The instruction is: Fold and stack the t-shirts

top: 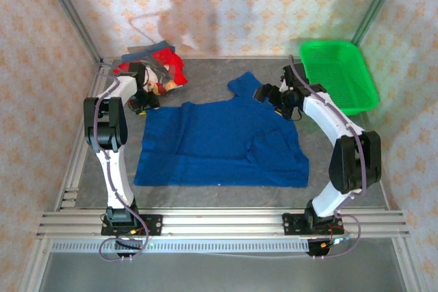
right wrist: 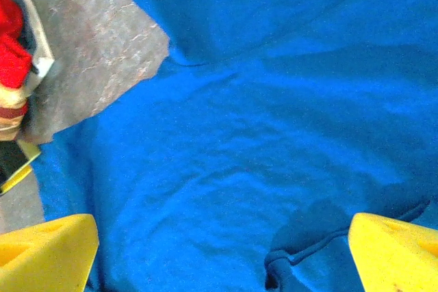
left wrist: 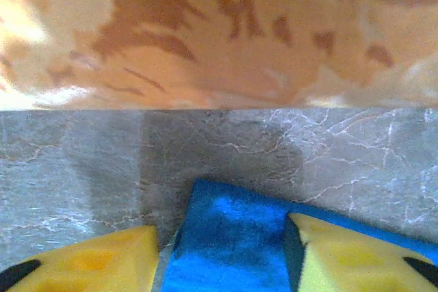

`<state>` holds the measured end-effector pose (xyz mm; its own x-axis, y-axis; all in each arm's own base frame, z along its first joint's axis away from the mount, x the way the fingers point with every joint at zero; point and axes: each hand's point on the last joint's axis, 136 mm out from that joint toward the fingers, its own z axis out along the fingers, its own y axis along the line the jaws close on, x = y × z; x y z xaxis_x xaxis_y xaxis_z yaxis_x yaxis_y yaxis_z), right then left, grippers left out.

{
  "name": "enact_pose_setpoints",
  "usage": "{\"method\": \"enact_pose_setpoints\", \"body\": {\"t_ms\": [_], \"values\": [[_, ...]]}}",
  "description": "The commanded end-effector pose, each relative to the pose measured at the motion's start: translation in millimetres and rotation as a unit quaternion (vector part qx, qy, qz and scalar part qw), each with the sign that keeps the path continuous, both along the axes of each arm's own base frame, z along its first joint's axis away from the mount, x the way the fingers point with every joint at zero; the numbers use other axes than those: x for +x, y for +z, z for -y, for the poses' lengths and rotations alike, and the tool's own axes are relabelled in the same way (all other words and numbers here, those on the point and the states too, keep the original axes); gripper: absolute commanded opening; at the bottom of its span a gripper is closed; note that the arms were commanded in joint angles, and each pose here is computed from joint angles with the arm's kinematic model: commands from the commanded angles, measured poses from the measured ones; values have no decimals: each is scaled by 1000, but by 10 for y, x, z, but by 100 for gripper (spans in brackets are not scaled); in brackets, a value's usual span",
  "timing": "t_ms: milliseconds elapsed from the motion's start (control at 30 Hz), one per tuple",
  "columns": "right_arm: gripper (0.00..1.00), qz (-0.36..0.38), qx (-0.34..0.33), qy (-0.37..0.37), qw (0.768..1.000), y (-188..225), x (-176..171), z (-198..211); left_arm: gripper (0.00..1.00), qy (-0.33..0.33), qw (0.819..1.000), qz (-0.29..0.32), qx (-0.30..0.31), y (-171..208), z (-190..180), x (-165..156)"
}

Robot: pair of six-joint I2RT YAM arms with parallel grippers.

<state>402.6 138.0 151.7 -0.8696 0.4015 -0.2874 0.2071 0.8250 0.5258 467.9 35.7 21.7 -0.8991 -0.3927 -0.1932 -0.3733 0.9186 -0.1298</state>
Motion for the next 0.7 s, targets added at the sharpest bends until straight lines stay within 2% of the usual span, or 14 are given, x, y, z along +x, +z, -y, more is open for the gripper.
{"method": "enact_pose_setpoints", "body": {"t_ms": [0,100,233,400,533,667], "values": [[95,-12,-49,-15,999,-118,210,167,42,-20,1000,7,-10,-189,64,131],[95,-13,-61,-24,998,-176,541,192,20,-42,999,5,-11,-150,190,143],[93,-28,-81,-24,996,-275,1004,163,0,-33,999,17,-10,17,217,85],[92,-12,-76,-19,997,-347,1516,64,0,-36,998,39,-24,262,299,-32],[91,-17,-88,-21,996,-498,1775,96,0,-39,998,51,-13,449,318,-129],[88,17,-79,-27,996,-536,2048,97,0,-26,998,57,2,573,255,-225]]}}
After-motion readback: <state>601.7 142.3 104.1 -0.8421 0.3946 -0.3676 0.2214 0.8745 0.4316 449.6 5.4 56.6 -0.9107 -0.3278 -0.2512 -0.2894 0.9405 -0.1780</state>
